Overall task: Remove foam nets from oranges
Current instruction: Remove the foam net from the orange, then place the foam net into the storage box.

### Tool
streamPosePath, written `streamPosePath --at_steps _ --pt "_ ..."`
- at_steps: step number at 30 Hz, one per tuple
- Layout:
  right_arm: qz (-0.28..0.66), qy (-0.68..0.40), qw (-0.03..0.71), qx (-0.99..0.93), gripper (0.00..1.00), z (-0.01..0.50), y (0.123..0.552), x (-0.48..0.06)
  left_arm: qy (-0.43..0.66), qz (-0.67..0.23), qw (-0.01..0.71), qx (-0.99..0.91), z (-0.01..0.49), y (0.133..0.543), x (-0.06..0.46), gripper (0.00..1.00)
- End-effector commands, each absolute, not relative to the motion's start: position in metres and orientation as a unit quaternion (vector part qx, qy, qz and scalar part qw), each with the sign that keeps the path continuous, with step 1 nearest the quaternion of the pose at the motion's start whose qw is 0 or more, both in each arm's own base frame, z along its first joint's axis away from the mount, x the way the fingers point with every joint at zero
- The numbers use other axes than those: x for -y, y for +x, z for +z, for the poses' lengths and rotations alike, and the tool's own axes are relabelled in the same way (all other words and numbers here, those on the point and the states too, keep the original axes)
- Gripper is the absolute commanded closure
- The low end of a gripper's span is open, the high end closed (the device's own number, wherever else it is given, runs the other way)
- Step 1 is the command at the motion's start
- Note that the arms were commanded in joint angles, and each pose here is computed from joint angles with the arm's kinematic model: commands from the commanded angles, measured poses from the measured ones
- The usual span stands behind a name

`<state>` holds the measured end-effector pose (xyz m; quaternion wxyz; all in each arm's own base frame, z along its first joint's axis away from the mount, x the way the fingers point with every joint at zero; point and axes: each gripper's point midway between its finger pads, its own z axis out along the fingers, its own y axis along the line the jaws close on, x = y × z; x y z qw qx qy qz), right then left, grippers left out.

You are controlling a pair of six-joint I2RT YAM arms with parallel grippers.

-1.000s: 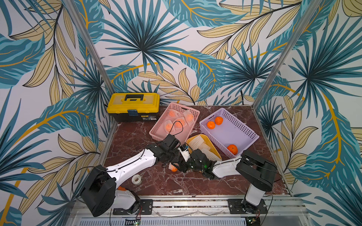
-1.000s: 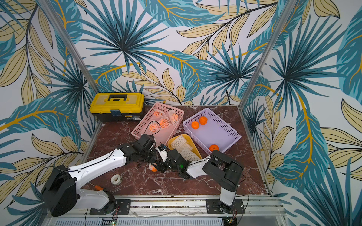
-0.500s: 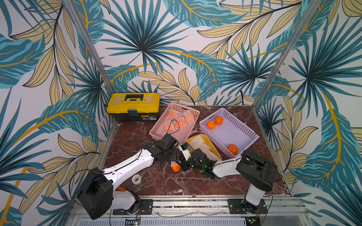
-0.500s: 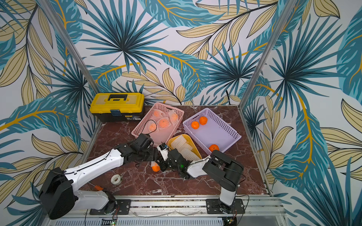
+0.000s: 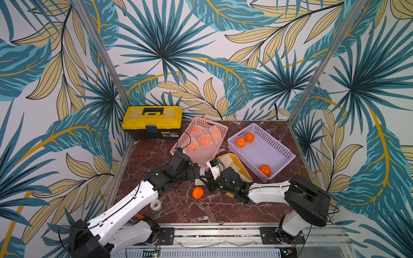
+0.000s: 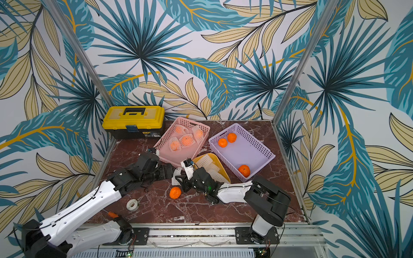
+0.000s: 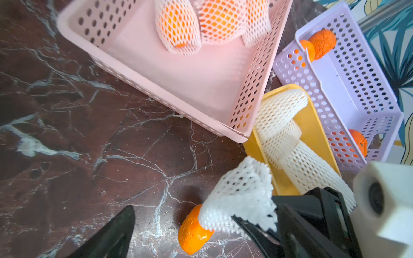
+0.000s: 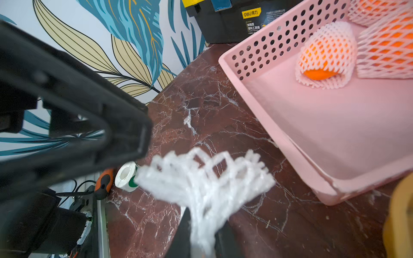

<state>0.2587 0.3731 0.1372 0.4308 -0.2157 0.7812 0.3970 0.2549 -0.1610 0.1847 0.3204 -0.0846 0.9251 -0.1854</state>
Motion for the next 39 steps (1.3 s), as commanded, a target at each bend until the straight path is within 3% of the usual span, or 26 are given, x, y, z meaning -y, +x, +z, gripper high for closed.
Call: streamPosePath --at_steps 1,6,11,17,21,23,26,36,39 --pt "0.379 -0.181 0.44 -0.794 0.83 0.162 0.263 -0.359 -0.12 -0.162 0.349 -0.915 0.187 0.254 0.138 0.01" --pt "0.311 -0.121 0.413 -0.848 0.82 0.184 0.276 -0.306 -0.125 -0.17 0.359 -0.909 0.192 0.251 0.132 0.0" --pt "0.251 -0.079 0.313 -0.913 0.79 0.179 0.275 -0.239 -0.113 -0.179 0.351 -0.912 0.188 0.246 0.135 0.0" --pt "0.106 -0.101 0.231 -0.962 0.74 0.178 0.264 -0.172 -0.098 -0.177 0.336 -0.92 0.177 0.241 0.137 0.0" --pt "0.006 -0.122 0.214 -0.969 0.74 0.168 0.278 -0.148 -0.098 -0.168 0.333 -0.922 0.171 0.241 0.135 0.0" --pt "-0.034 -0.129 0.219 -0.967 0.74 0.161 0.291 -0.142 -0.097 -0.168 0.333 -0.923 0.171 0.24 0.134 0.01" --pt "-0.041 -0.155 0.203 -0.966 0.68 0.143 0.304 -0.153 -0.093 -0.168 0.33 -0.924 0.168 0.238 0.134 0.0" --pt "-0.068 -0.165 0.176 -0.968 0.65 0.104 0.344 -0.174 -0.099 -0.163 0.323 -0.927 0.157 0.228 0.126 0.0" --pt "-0.076 -0.17 0.172 -0.967 0.58 0.1 0.348 -0.175 -0.101 -0.162 0.32 -0.928 0.154 0.228 0.125 0.0"
